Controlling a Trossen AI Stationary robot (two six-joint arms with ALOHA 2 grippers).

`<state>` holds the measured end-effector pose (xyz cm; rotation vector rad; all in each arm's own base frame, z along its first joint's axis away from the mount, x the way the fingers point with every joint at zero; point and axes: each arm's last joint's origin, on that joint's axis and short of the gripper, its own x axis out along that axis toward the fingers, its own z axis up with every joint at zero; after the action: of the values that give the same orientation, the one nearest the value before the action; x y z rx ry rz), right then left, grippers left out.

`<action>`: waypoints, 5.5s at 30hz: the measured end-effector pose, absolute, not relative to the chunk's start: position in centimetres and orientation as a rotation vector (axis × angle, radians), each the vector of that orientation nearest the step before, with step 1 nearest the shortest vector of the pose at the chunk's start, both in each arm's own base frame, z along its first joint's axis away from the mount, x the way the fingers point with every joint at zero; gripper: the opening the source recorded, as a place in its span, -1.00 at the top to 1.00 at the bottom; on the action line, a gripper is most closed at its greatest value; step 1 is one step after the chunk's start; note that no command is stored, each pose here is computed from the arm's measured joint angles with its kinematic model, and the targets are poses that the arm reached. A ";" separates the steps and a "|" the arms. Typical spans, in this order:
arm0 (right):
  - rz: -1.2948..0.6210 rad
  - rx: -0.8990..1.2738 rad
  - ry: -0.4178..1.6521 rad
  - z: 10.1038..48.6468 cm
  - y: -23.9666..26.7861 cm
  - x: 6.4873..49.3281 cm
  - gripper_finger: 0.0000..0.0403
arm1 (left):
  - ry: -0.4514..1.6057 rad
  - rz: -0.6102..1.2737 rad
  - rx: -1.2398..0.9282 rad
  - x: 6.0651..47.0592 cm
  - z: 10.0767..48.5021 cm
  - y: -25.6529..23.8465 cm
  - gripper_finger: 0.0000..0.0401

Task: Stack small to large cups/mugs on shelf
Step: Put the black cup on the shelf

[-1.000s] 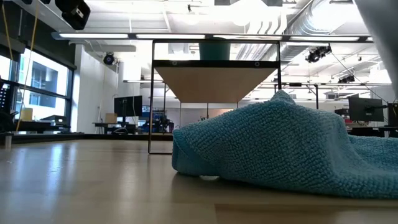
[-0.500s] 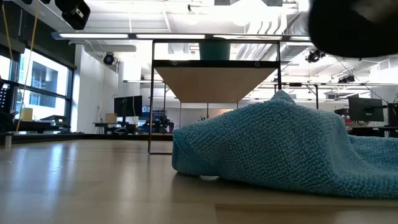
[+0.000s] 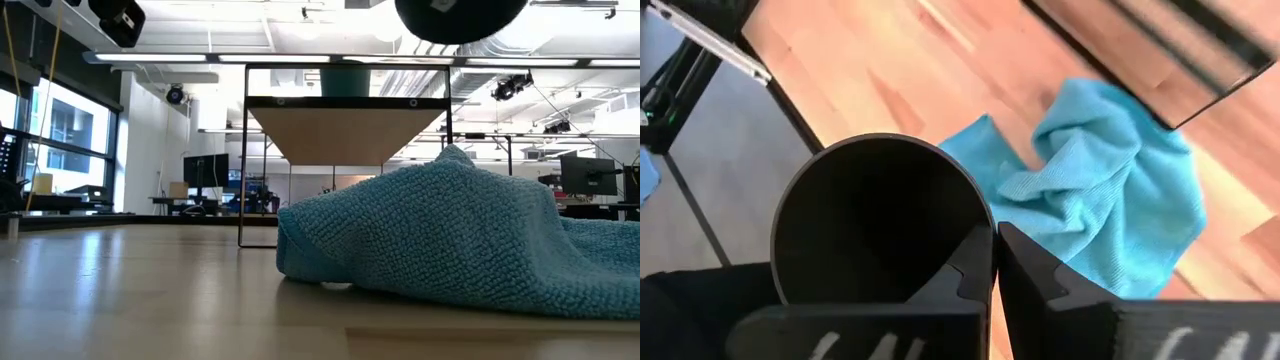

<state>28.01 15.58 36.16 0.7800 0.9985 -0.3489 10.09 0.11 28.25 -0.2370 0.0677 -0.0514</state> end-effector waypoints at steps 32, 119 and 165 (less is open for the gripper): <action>-0.448 0.712 0.900 43.0 2.5 29.3 1.00 | 0.091 -0.049 -0.246 10.1 28.0 0.1 0.19; -0.579 0.801 0.994 39.4 -1.3 33.0 1.00 | 0.144 -0.045 -0.250 10.0 27.5 0.1 0.19; -0.537 0.793 1.006 38.5 -1.5 34.4 0.84 | 0.151 -0.045 -0.246 10.0 27.5 0.1 0.19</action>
<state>34.42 -1.45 38.47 0.7928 1.0060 -0.5370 10.00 0.10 27.45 -0.2462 0.1513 -0.0449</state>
